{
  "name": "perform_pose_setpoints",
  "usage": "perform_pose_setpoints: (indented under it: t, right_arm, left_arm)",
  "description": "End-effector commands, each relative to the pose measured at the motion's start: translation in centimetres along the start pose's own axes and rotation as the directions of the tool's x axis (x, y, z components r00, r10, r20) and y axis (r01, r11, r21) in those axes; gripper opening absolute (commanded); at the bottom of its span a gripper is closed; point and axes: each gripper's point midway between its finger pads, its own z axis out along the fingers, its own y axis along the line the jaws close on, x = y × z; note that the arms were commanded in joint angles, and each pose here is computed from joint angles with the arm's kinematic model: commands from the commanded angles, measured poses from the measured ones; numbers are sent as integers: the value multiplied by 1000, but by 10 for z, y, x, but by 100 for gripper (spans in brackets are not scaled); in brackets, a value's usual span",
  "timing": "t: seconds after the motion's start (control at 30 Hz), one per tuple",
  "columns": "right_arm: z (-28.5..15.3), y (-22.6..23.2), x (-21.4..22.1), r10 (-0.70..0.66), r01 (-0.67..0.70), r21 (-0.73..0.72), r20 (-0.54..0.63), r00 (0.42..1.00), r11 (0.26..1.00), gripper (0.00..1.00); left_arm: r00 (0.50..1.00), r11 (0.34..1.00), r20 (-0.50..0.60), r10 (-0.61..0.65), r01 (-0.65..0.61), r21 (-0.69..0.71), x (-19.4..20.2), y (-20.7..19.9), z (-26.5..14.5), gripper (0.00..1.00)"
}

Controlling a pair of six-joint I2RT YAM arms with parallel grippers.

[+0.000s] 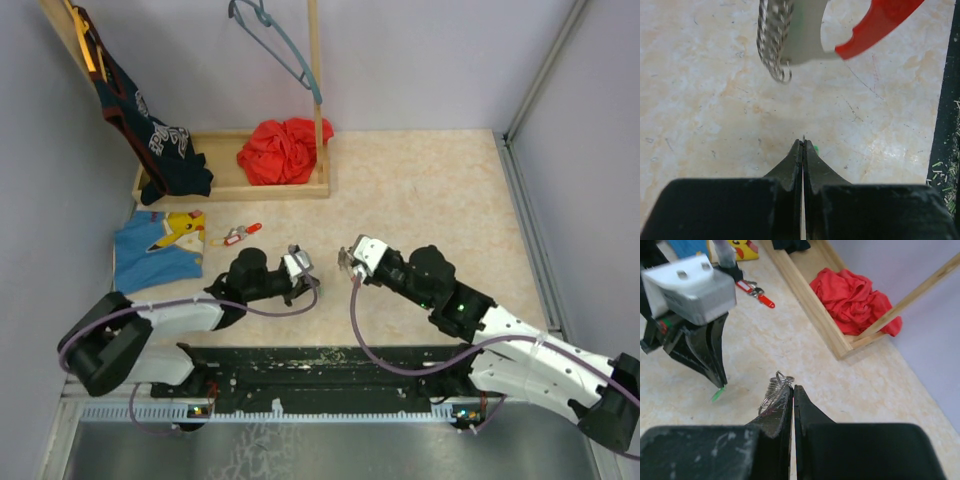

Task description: Put the keys on the keyring

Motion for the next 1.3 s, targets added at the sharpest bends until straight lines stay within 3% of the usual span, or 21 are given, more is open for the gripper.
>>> perform_pose_setpoints:
  t: [0.0, 0.23, 0.4, 0.53, 0.77, 1.03, 1.27]
  right_arm:
    - [-16, -26, -21, 33, -41, 116, 66, 997, 992, 0]
    - [-22, -36, -16, 47, -56, 182, 50, 998, 982, 0]
    - [-20, -31, -17, 47, -55, 153, 58, 997, 987, 0]
    - [-15, -24, -15, 52, -57, 115, 46, 998, 992, 0]
    - [1, -14, -13, 62, -63, 57, 28, 998, 996, 0]
    - [20, -2, -18, 74, -74, -6, 58, 996, 997, 0]
    - [32, 6, -24, 73, -69, -55, 85, 994, 996, 0]
  left_arm:
    - [997, 997, 59, -57, 54, 52, -21, 0, 24, 0]
    - [986, 988, 80, -144, 139, 67, -14, 4, 56, 1]
    - [979, 986, 127, -161, 154, 61, -11, 5, 64, 16]
    - [977, 991, 167, -134, 131, 26, -20, 8, 50, 28]
    - [977, 995, 205, -59, 75, -71, -41, 22, 6, 36]
    - [937, 996, 340, 84, -73, -45, -96, 6, -30, 38]
    - [922, 988, 360, 144, -155, 1, -108, -4, -34, 37]
